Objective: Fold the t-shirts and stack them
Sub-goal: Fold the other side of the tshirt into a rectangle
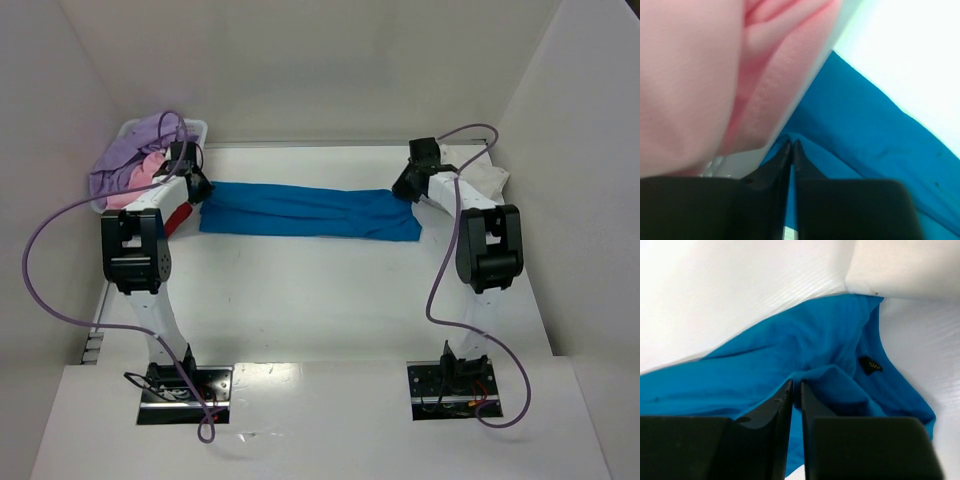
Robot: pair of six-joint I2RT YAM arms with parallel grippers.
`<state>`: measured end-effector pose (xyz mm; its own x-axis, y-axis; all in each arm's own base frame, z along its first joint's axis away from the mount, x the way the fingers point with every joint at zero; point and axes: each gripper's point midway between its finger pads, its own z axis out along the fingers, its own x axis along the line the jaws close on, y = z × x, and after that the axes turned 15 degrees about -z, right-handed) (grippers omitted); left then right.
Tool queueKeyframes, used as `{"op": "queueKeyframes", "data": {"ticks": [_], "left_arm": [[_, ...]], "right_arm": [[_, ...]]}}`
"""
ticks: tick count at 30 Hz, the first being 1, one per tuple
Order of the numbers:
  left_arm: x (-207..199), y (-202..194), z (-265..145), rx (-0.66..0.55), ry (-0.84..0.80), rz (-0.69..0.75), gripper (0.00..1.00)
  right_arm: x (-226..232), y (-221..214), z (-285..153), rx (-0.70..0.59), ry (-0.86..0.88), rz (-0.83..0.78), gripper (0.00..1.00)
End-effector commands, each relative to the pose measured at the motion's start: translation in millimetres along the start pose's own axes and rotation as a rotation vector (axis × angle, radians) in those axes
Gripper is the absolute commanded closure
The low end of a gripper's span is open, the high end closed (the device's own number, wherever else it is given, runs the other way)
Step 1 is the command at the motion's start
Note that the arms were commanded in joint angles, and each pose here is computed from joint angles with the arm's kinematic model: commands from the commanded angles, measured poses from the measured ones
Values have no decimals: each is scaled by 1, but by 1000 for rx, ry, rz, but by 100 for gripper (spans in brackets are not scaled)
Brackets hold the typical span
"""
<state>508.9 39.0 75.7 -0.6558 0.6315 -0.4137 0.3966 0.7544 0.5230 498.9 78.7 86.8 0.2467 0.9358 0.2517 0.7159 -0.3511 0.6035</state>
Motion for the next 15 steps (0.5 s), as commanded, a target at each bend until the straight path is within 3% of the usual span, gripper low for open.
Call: {"op": "queueKeyframes", "data": {"ticks": [1,6,8,10,15], "left_arm": [[13,16,14,-49,45,-5,80],[-1,28,7,-73,-5,18,61],[-22,36,-5,-82,-95,40,55],[-42,39,-17,-73,-194,68,45],[-114,7,-58,49,-510,285,27]], "right_arm": [[11,20,5,-55,50,-29,82],[16,33,2,-104,80,-96,61],[24,52,-10,-154,98,-118,49],[34,66,-30,-182,134,-138,44],[50,88,-79,-264,212,-161,28]]}}
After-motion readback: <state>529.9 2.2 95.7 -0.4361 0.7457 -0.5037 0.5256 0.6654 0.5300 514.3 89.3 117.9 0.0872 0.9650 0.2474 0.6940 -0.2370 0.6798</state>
